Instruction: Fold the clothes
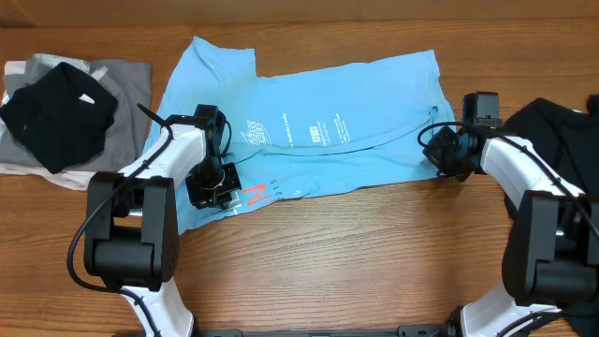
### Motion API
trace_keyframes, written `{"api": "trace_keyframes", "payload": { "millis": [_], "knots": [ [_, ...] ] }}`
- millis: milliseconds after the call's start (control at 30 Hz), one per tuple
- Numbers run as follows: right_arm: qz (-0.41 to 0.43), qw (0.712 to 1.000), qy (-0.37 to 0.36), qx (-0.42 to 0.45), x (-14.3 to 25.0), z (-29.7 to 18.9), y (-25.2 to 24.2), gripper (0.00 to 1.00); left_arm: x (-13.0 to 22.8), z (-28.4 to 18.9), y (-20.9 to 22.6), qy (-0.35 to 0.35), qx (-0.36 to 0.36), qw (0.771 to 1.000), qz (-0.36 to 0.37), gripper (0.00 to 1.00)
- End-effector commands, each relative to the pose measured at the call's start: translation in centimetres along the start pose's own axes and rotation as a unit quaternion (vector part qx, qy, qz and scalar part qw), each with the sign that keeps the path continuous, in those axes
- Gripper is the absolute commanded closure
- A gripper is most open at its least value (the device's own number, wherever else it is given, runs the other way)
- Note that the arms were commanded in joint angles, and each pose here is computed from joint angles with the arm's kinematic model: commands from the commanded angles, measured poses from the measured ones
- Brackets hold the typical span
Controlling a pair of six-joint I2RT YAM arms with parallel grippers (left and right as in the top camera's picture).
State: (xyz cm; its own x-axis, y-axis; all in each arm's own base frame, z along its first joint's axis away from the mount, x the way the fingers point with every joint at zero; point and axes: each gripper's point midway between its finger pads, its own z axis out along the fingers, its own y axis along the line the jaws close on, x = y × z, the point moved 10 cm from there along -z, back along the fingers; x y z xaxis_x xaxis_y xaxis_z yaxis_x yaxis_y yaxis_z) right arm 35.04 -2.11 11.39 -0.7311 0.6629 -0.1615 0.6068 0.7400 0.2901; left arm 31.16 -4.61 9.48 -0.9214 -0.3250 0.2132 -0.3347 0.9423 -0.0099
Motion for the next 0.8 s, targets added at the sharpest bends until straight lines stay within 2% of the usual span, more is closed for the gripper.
{"api": "trace_keyframes", "payload": {
  "millis": [0, 333, 600, 767],
  "knots": [
    [0.001, 0.999, -0.004, 0.035, -0.2, 1.2, -0.5, 0.96, -0.1, 1.7, 0.9, 0.023, -0.026, 0.999, -0.012, 0.96],
    [0.072, 0.992, 0.032, 0.103, 0.7, 4.1, -2.6, 0.96, 0.0, 1.2, 4.6, 0.072, -0.035, 0.994, -0.069, 0.96],
    [0.111, 0.984, 0.044, 0.131, 0.7, 3.3, -4.1, 0.96, 0.3, 1.0, 5.4, 0.091, -0.041, 0.992, -0.078, 0.96],
    [0.142, 0.976, 0.021, 0.166, 0.2, 1.3, -5.3, 0.96, 0.7, 0.7, 5.5, 0.095, -0.043, 0.991, -0.078, 0.96]
  ]
}}
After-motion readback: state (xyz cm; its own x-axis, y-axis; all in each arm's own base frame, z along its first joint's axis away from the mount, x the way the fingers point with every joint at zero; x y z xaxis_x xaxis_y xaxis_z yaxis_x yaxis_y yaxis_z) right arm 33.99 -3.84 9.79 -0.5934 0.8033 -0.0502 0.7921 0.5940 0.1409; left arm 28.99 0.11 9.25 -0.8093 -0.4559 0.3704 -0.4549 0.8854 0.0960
